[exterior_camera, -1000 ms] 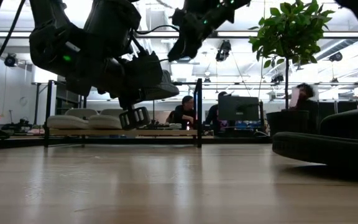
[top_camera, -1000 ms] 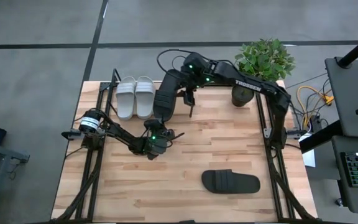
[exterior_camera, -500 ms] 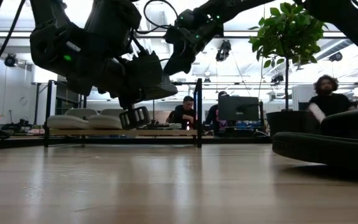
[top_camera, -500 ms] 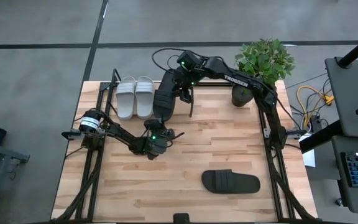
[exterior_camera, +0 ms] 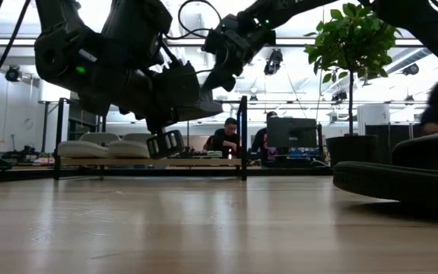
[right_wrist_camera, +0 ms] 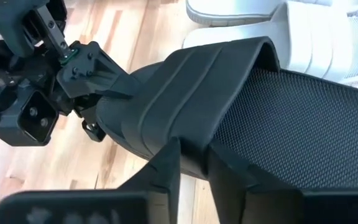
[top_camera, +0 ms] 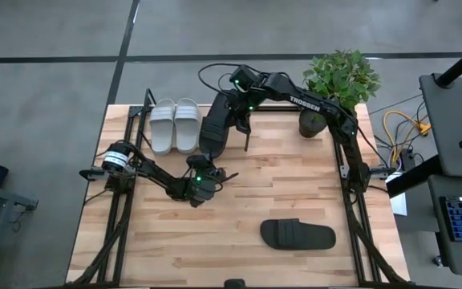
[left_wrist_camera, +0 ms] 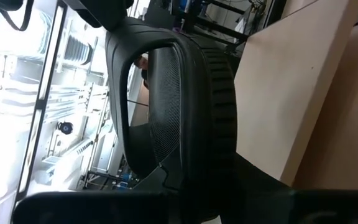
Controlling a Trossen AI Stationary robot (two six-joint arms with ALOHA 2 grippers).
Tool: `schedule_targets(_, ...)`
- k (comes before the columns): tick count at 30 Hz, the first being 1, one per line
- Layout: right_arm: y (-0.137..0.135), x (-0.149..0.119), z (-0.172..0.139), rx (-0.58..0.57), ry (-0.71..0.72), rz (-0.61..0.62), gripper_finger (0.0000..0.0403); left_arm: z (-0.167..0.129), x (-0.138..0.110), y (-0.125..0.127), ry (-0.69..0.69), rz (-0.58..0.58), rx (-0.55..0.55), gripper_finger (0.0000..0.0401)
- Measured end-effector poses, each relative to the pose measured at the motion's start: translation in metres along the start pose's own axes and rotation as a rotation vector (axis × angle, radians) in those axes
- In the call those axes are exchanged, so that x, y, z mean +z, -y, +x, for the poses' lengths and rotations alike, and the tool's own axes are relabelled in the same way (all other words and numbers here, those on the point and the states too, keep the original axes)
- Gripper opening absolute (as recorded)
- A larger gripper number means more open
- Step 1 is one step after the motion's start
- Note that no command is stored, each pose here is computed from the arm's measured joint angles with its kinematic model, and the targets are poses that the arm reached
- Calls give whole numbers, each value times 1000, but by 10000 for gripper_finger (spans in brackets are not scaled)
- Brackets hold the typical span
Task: Pick and place slides into the shelf
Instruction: Put the top black slides on the shelf
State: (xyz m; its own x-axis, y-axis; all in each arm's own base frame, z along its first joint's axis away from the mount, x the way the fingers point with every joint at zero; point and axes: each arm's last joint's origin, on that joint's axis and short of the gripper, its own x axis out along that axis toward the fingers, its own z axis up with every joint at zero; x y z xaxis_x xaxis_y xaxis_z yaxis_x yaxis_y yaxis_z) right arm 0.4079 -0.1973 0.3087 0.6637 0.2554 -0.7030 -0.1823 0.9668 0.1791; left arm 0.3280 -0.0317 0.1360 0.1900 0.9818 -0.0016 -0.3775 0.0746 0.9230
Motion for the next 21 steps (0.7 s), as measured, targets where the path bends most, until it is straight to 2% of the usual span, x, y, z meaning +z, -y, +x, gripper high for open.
schedule_targets(6,1,-5,3,3,-13,14,16,0,1,0,0,1,0,26)
schedule_targets(14,2,-5,4,-11,-18,21,10,0,1,0,0,5,0,31)
schedule_targets(21,3,-4,2,-16,-11,38,9,1,1,-1,-16,-9,10,135)
